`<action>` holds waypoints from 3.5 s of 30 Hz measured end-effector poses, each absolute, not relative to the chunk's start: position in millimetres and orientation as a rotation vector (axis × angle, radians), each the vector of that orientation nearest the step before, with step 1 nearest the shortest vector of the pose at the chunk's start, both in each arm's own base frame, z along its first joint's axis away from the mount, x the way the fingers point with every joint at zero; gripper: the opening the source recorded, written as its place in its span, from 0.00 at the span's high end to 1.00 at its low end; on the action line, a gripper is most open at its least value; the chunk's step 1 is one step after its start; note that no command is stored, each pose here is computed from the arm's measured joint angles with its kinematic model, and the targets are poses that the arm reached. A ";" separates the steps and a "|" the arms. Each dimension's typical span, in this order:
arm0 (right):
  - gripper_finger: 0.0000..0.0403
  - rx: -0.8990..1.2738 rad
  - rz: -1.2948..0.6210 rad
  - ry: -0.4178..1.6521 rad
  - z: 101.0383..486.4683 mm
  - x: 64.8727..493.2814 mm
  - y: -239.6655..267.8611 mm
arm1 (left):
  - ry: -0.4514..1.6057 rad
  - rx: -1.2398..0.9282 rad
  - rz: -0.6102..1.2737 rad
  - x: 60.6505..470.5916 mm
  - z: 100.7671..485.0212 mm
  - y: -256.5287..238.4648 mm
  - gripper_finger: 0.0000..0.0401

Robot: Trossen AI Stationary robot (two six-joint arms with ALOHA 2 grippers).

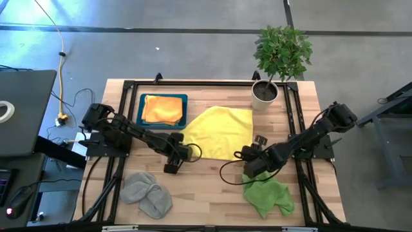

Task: Fold microfiber towels
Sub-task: Fold the yellow microfiber cloth

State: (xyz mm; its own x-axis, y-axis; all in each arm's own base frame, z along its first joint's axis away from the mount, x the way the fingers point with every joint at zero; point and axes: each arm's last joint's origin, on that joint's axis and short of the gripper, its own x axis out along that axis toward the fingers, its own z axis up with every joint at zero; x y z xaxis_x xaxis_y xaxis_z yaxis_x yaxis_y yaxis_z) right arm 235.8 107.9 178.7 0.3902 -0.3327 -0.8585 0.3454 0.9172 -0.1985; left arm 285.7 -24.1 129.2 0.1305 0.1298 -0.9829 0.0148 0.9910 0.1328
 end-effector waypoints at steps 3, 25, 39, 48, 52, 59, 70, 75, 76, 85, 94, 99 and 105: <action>0.66 0.027 -0.426 1.082 178.9 236.6 108.6 | 1.445 0.083 0.041 286.1 128.7 -20.9 0.66; 0.66 0.030 -0.304 1.188 153.9 247.9 118.4 | 1.456 -0.022 0.058 286.6 127.4 0.9 0.89; 0.66 -0.046 -0.371 1.277 128.2 258.1 105.3 | 1.458 -0.062 0.035 286.4 127.3 3.9 0.99; 0.83 -0.041 -0.376 1.302 127.2 256.5 103.6 | 1.455 -0.111 0.074 286.2 128.3 3.2 1.00; 0.98 -0.044 -0.377 1.307 126.5 256.0 103.1 | 1.445 -0.130 0.090 287.7 132.6 1.6 1.00; 0.99 -0.065 -0.416 1.349 134.8 256.0 101.9 | 1.451 -0.108 0.046 293.1 161.6 -10.2 1.00; 1.00 -0.215 -0.509 1.399 198.0 267.3 105.2 | 1.405 -0.028 -0.005 296.2 219.8 -20.0 1.00; 1.00 -0.320 -0.579 1.421 227.1 265.5 101.8 | 1.391 0.044 0.087 286.3 256.2 -14.2 1.00; 1.00 -0.341 -0.594 1.416 233.5 265.2 100.8 | 1.401 0.069 0.112 282.2 264.4 -12.6 1.00; 1.00 -0.512 -0.697 1.254 293.2 270.5 87.1 | 1.296 0.251 0.359 270.9 336.5 0.1 1.00; 1.00 -0.681 -0.795 1.170 330.5 283.8 49.5 | 1.206 0.402 0.513 270.6 369.6 21.4 1.00; 1.00 -0.727 -0.844 1.184 348.9 289.0 23.9 | 1.192 0.468 0.617 268.6 380.4 35.1 1.00; 1.00 -0.659 -0.891 1.169 363.7 290.4 6.8 | 1.144 0.412 0.728 264.6 391.1 39.8 1.00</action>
State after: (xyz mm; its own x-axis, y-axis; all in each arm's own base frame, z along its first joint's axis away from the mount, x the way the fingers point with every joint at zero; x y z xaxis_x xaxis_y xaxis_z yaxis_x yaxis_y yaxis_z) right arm 290.4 6.8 363.7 0.1339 -0.8615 -0.4897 0.2443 0.5076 -0.8262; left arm 264.6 39.8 391.1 0.2244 0.7063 -0.6714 -0.3091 0.7050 0.6383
